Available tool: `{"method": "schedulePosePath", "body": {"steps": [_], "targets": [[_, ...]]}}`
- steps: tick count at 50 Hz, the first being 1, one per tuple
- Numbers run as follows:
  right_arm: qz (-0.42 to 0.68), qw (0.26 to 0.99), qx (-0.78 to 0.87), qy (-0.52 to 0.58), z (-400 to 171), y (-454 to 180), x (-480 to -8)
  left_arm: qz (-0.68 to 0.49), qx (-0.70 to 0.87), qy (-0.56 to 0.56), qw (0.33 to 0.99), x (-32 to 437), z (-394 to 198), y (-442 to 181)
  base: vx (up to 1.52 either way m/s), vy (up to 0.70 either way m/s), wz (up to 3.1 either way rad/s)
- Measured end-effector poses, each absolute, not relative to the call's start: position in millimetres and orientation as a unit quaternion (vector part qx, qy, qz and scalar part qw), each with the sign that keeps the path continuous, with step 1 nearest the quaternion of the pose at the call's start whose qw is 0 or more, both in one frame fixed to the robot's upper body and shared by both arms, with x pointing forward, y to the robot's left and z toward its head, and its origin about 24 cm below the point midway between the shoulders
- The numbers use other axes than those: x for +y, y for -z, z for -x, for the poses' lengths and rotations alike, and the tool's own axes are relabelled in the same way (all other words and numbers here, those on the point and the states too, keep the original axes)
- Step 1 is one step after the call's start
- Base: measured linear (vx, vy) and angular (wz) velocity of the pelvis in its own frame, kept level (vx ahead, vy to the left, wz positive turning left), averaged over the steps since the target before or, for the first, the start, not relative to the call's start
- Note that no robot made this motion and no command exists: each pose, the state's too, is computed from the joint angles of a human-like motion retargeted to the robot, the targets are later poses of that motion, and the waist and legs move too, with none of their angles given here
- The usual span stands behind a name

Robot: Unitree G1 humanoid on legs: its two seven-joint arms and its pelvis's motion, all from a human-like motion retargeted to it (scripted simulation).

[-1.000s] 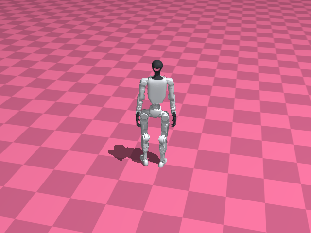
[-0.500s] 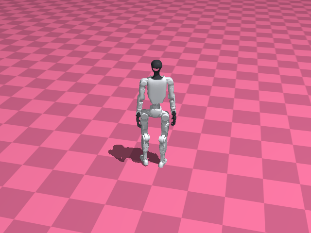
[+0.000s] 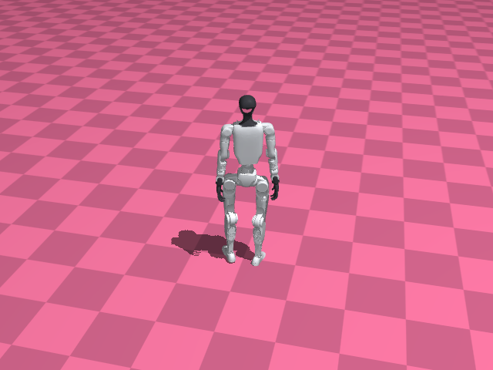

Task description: Upper body actions

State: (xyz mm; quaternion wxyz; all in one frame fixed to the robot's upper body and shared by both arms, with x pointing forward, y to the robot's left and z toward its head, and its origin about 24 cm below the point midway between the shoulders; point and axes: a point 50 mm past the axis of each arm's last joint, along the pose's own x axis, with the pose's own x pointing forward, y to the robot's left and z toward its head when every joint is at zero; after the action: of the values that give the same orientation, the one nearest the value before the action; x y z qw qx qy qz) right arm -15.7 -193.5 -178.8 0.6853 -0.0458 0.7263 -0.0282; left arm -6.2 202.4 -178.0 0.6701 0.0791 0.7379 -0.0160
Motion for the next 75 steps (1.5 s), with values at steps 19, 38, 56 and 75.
{"method": "schedulePosePath", "body": {"steps": [19,38,56,75], "targets": [[0.044,0.677,0.735,0.023,22,178,-193,-0.079,0.740,0.016,0.668,203,8,178,-0.02,-0.01,-0.02],[0.044,0.667,0.743,0.035,32,176,-200,-0.079,0.717,0.022,0.692,201,-11,179,0.03,0.04,0.21],[0.045,0.634,0.770,0.050,53,171,-207,-0.150,0.679,0.058,0.716,210,-43,176,0.07,0.24,1.57],[0.120,0.694,0.700,0.121,-21,166,-253,-0.082,0.723,-0.030,0.686,212,-15,176,-0.21,0.12,1.37]]}}
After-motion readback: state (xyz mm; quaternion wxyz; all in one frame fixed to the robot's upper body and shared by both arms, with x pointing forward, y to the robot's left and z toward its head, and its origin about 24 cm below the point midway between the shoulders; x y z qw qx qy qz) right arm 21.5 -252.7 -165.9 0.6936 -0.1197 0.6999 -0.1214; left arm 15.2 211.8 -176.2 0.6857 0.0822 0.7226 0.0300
